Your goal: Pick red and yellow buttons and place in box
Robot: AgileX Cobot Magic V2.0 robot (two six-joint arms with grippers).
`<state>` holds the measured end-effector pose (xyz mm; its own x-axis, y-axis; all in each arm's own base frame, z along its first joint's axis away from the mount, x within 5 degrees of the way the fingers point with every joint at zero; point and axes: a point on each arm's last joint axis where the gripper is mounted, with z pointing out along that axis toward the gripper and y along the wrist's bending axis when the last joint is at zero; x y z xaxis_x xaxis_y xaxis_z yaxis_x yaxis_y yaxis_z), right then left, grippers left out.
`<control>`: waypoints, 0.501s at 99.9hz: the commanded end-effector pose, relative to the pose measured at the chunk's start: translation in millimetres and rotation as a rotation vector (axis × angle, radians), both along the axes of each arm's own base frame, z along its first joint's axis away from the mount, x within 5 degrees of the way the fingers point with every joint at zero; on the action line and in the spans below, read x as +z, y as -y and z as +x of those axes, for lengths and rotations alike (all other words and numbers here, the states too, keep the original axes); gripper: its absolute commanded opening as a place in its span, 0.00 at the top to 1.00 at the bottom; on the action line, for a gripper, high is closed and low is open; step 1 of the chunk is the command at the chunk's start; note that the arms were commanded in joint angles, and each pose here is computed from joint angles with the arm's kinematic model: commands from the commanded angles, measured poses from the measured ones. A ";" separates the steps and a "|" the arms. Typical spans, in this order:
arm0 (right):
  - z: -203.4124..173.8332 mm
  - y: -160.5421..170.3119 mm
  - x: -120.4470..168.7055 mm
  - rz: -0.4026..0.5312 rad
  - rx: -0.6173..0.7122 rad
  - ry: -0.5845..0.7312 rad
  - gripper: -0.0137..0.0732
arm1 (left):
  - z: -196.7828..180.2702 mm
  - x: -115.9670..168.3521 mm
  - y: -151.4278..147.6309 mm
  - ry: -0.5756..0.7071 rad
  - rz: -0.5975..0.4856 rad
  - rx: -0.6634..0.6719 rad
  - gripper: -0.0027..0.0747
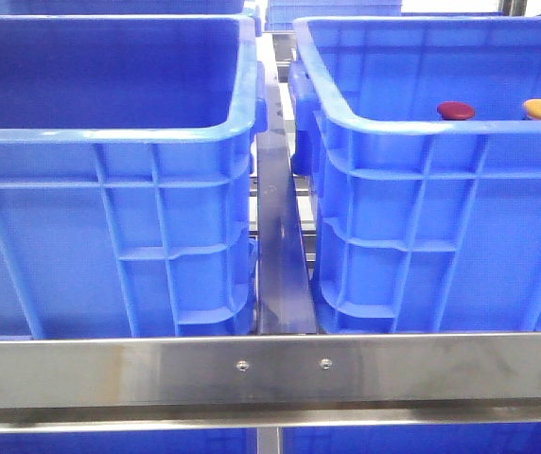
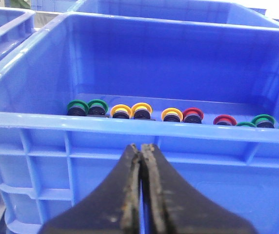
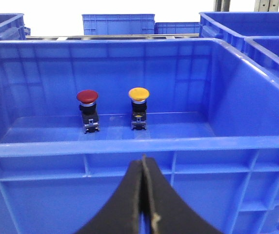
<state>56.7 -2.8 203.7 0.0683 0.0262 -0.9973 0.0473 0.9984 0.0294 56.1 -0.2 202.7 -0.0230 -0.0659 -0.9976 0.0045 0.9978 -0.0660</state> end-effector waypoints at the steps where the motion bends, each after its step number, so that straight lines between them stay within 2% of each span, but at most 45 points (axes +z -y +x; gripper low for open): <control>1: -3.8 -0.4 12.5 -0.013 0.003 0.105 0.92 | -0.1 -8.7 0.3 0.057 -0.010 -0.002 0.99; 50: -3.5 -0.4 11.3 -0.012 0.002 0.091 0.92 | -0.1 -8.7 0.3 0.057 -0.010 -0.002 0.99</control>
<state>56.8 -2.9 201.5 0.0445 0.0236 -0.9987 0.0489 0.9985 0.0258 56.1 -0.2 202.7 -0.0230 -0.0659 -0.9976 0.0045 0.9978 -0.0660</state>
